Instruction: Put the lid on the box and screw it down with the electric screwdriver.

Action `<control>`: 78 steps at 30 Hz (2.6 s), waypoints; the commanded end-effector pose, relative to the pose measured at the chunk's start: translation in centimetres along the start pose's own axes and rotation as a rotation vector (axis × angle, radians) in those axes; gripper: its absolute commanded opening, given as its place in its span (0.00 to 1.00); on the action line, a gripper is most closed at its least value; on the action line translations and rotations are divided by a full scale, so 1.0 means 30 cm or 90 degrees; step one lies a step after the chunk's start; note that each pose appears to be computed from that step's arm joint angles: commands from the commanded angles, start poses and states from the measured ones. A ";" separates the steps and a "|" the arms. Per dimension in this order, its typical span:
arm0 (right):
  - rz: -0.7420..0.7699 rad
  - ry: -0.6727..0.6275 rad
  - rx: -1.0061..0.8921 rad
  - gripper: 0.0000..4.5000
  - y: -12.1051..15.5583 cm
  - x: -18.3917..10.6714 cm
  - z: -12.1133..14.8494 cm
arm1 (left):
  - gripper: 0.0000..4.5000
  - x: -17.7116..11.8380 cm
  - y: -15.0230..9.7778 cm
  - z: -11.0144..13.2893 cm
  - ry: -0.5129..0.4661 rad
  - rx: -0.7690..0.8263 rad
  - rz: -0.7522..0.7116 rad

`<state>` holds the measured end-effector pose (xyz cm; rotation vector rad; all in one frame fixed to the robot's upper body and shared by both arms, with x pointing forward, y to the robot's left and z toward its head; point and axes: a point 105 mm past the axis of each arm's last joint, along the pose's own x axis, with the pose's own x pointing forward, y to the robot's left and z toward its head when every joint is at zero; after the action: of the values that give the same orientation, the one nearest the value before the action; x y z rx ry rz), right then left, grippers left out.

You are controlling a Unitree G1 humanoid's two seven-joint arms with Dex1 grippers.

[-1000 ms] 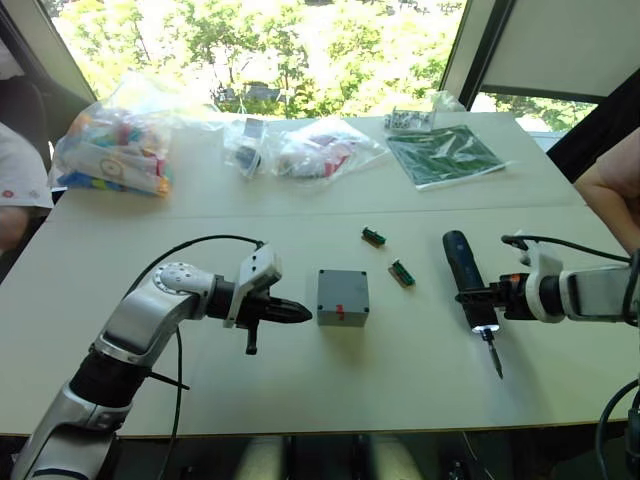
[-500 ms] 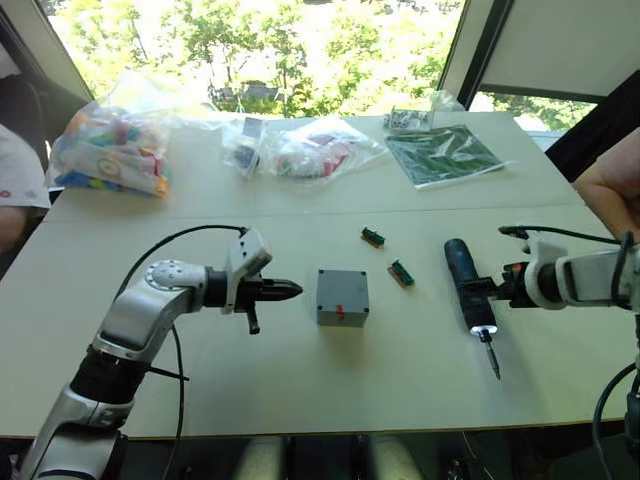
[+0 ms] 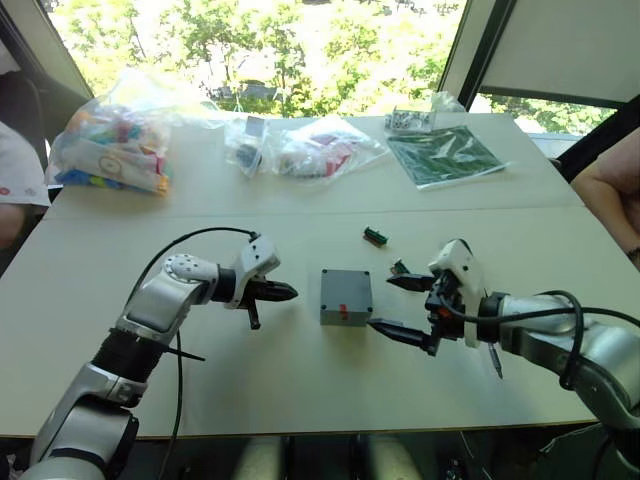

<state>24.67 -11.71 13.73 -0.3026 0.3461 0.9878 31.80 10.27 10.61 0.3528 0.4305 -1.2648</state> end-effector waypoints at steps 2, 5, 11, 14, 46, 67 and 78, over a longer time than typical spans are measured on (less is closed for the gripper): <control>-0.002 0.011 0.002 0.99 0.027 0.050 -0.022 | 0.00 0.014 -0.007 0.050 -0.006 0.059 -0.015; -0.007 0.026 0.010 0.99 0.025 0.075 -0.042 | 0.00 0.038 -0.004 0.057 -0.006 0.072 -0.019; 0.015 0.017 0.029 0.99 0.050 0.099 -0.035 | 0.00 0.099 0.017 0.092 -0.025 0.089 -0.023; 0.044 -0.006 0.051 0.99 0.099 0.104 -0.004 | 0.00 0.123 0.025 0.108 -0.035 0.094 -0.022; 0.116 0.022 -0.029 0.99 0.056 0.077 -0.019 | 0.00 0.087 0.030 0.055 -0.026 0.060 0.018; 0.000 0.046 -0.044 0.99 -0.049 0.080 -0.058 | 0.00 0.075 -0.041 0.048 -0.021 0.049 -0.063; -0.037 0.039 -0.058 0.99 -0.102 0.074 -0.046 | 0.00 0.075 -0.054 0.050 -0.024 0.042 -0.074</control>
<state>27.61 -12.18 10.33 -0.4122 0.4166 0.9549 31.23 7.55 10.02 0.3608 0.4163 -1.3796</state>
